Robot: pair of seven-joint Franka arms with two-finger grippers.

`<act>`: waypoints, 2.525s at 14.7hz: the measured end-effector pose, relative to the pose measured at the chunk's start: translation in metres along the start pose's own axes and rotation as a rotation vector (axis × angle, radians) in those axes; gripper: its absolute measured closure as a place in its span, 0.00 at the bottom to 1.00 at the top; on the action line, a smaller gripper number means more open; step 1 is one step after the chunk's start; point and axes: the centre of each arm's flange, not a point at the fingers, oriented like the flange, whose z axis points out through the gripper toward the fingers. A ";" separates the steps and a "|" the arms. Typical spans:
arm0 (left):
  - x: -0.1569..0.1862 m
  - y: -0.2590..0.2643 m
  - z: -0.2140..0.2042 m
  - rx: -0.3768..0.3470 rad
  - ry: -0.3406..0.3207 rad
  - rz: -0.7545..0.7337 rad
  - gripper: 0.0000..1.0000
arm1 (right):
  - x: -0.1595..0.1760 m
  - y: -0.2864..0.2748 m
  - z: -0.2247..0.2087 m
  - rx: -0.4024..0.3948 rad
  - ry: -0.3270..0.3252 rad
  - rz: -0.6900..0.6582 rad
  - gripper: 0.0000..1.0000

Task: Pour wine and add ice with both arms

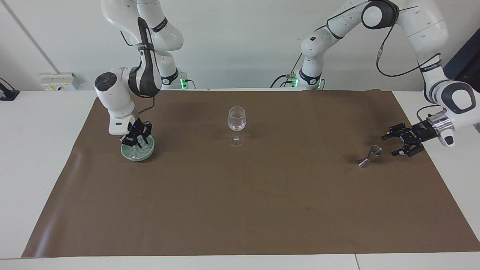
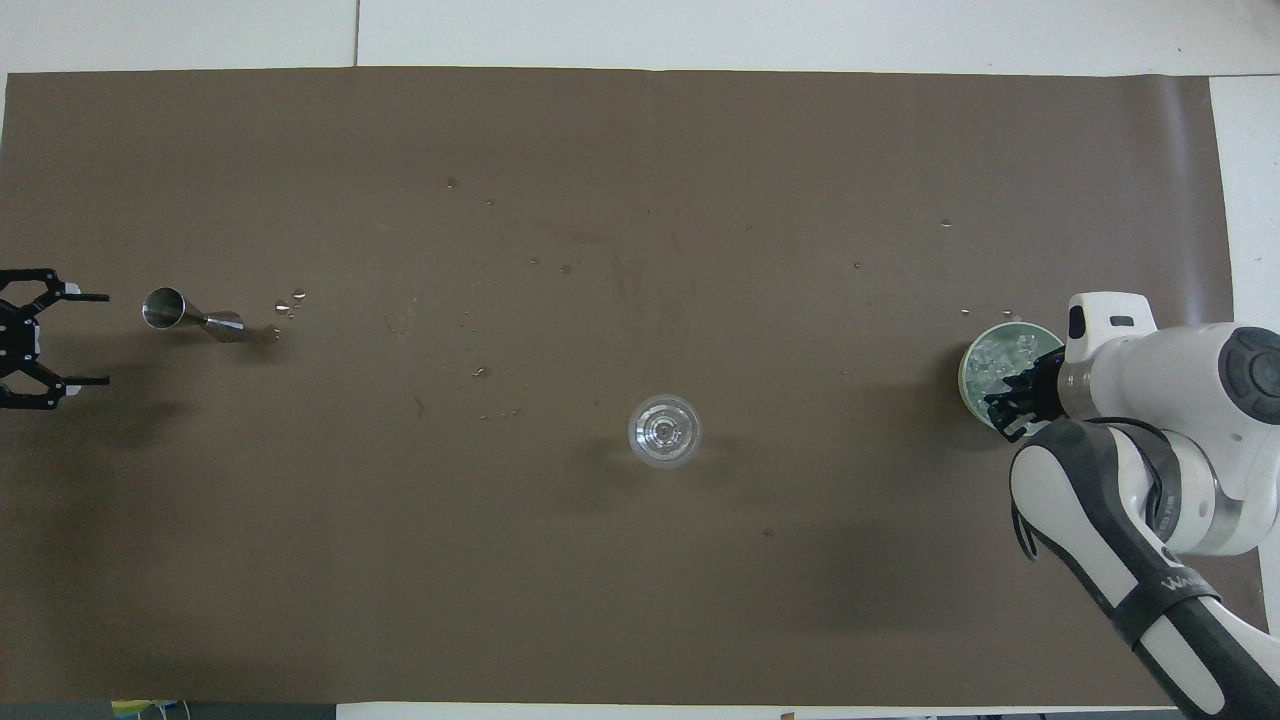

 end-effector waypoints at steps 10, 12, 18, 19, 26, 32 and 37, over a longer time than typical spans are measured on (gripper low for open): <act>-0.201 0.088 -0.015 0.335 0.296 0.503 0.00 | 0.000 -0.001 0.000 -0.002 0.002 -0.001 0.76; -0.250 0.101 0.009 0.472 0.359 0.634 0.00 | 0.002 0.001 -0.003 -0.006 0.006 -0.002 0.76; -0.341 0.087 0.030 0.639 0.377 1.000 0.00 | 0.020 0.014 -0.062 0.045 -0.035 0.004 0.76; -0.355 0.089 0.037 0.668 0.389 1.037 0.00 | 0.025 0.012 -0.079 0.053 -0.042 0.026 0.76; -0.394 0.111 0.040 0.697 0.440 1.157 0.00 | 0.158 -0.133 -0.185 0.024 -0.040 0.339 0.76; -0.384 0.110 0.034 0.744 0.398 1.245 0.00 | 0.219 -0.242 -0.209 0.075 0.044 0.566 0.76; -0.381 0.108 0.027 0.745 0.399 1.243 0.00 | 0.230 -0.297 -0.198 0.089 0.058 0.596 0.76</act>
